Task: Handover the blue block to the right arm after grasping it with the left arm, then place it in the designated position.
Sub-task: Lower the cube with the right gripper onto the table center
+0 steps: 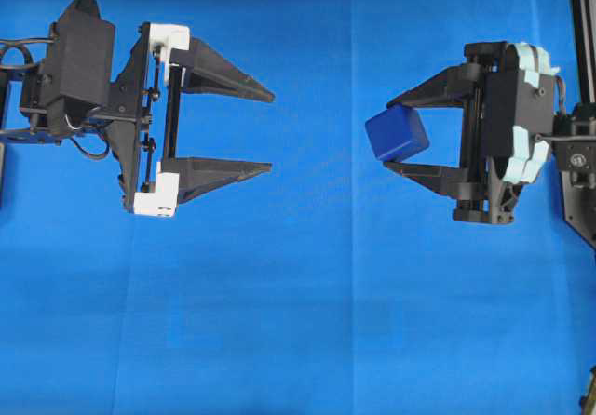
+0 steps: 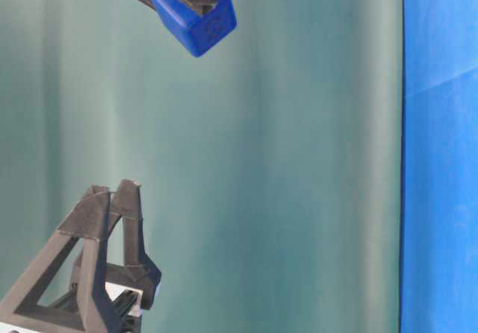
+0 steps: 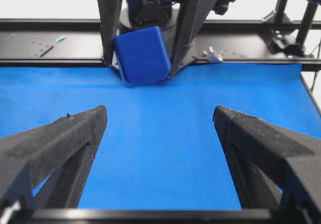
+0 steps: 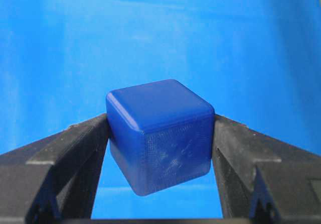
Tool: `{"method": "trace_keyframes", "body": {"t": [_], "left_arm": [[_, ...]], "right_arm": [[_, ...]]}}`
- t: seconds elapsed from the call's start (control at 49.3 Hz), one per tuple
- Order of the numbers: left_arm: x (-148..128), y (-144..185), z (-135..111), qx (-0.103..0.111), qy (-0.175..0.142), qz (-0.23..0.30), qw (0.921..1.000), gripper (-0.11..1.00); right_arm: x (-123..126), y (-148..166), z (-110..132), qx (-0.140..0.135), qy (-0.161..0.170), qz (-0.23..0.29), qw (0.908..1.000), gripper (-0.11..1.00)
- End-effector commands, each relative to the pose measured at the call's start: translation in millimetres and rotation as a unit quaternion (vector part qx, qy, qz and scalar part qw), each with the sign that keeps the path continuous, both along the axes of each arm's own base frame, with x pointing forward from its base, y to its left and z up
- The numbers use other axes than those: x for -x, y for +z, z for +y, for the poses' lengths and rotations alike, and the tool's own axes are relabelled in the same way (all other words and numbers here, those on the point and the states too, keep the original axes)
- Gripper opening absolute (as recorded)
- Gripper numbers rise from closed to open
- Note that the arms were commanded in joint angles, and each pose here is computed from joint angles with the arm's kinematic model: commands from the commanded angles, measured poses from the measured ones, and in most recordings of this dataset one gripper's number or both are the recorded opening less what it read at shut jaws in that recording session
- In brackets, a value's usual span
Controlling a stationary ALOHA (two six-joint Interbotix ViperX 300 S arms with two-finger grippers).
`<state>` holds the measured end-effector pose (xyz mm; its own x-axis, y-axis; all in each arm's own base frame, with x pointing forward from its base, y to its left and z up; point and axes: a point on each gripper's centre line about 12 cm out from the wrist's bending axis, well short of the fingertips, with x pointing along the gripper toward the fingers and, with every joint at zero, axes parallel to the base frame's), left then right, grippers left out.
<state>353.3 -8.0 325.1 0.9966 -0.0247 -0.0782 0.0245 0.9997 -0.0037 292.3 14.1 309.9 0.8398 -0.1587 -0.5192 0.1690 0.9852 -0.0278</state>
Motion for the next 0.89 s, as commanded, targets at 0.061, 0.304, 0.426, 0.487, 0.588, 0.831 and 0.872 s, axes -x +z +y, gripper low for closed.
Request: {"method": "trace_keyframes", "body": {"t": [0.061,0.304,0.426,0.487,0.588,0.831,0.872], "left_arm": [[2,11,1,0.000,0.001,-0.017,0.9999,0.92],[2,11,1,0.000,0.001,-0.017,0.9999,0.92],[2,11,1,0.000,0.001,-0.016,0.9999,0.92],[3,11,1,0.000,0.001,-0.017,0.9999,0.92],[3,11,1,0.000,0.001,-0.017,0.9999,0.92],[2,10,1,0.000,0.001,-0.015,0.9999,0.92],[2,10,1,0.000,0.001,-0.015,0.9999,0.92]], "right_arm": [[-2,4,1,-0.001,0.003,-0.007,1.0000,0.55],[-16,-20,4,0.000,0.007,0.023,0.9997,0.55],[-25,-39,2,-0.004,0.012,0.038,0.9992,0.55],[-29,-49,1,-0.006,0.016,0.042,0.9990,0.55],[-35,-66,-1,-0.015,0.026,0.042,0.9987,0.55],[-46,-104,-11,-0.065,0.046,0.021,0.9966,0.55],[-47,-111,-13,-0.074,0.046,0.019,0.9960,0.55]]}}
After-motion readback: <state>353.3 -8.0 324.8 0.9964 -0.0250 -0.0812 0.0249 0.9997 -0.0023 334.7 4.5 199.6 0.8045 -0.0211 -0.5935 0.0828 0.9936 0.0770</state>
